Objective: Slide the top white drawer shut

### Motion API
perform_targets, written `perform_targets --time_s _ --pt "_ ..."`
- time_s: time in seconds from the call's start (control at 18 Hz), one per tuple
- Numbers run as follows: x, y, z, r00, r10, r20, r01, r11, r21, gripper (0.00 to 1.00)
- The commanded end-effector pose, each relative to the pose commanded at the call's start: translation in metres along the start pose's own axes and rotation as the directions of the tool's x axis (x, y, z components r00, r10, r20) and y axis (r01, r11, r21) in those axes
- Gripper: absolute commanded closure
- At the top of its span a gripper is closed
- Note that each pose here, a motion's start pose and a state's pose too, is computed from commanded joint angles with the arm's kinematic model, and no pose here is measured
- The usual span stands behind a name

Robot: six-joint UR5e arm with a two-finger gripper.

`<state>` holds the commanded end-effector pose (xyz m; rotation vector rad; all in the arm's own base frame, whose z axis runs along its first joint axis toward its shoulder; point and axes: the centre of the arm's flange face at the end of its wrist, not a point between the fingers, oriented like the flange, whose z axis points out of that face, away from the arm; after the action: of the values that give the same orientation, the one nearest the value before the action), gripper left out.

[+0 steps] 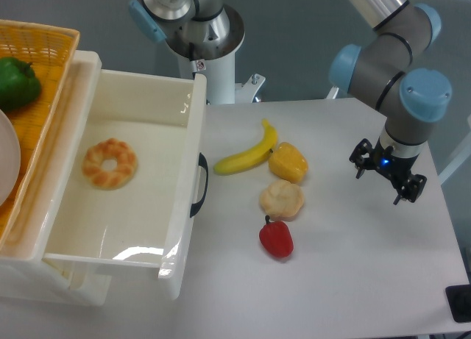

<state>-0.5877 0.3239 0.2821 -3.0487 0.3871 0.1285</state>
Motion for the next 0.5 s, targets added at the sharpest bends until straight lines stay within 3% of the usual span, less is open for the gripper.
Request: perform_targets --time_s 0.17,0.28,0.5 --pt "0.002 -0.004 -0.004 0.995 -0.104 0.001 0.104 0.995 0.001 0.0" --pt "0.004 -0.011 -0.003 0.979 -0.202 -0.002 0.202 0.979 0.006 0.0" --pt "0.013 -0.042 -0.004 0.96 -0.279 -0.004 0.279 0.96 0.01 0.0"
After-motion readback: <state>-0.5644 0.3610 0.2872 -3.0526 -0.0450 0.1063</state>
